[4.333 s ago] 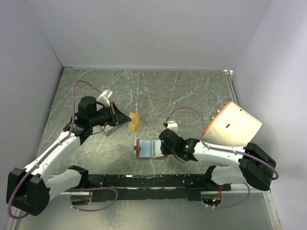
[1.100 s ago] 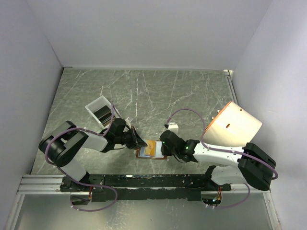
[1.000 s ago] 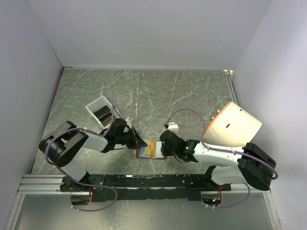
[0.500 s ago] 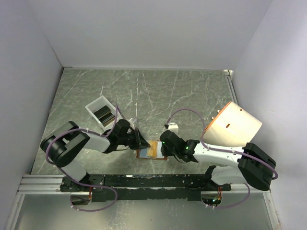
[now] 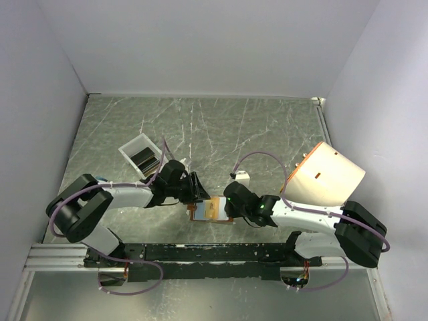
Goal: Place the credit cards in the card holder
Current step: Insert the credit card into the card holder.
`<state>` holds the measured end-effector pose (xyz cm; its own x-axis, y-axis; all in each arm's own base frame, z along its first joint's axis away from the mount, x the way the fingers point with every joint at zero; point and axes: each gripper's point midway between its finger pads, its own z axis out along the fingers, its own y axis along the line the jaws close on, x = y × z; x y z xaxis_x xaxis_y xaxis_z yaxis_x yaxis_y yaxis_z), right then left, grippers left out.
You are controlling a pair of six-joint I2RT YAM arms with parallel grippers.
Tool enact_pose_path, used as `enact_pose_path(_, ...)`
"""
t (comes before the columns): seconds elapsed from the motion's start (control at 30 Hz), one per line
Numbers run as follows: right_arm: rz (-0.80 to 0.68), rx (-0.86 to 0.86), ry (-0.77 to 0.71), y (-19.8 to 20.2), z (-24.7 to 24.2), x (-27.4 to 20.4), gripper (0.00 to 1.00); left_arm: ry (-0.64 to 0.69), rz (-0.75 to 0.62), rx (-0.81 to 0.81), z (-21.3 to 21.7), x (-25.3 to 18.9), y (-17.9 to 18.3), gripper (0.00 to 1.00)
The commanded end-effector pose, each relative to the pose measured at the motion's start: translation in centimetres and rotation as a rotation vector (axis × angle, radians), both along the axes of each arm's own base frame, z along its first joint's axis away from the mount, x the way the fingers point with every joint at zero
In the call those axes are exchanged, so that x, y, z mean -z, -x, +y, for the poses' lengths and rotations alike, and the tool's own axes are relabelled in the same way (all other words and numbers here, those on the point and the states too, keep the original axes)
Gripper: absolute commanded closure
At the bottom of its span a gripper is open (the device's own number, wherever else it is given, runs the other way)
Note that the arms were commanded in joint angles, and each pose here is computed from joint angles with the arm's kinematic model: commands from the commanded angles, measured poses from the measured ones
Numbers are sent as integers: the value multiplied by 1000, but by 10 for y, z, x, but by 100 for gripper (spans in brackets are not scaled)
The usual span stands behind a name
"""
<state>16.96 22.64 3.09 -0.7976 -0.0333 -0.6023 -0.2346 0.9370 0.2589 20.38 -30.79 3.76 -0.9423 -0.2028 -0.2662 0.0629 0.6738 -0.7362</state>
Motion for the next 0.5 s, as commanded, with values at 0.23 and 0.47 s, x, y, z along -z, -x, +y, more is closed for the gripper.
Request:
enact_pose_path(0.23, -11, 19, -2, -3, 1, -2, 81, -32, -18, 20, 0, -3, 1, 44)
enact_pose_path(0.47, -1, 18, -7, -2, 2, 2, 81, 14, 12, 41, -9, 2, 12, 43)
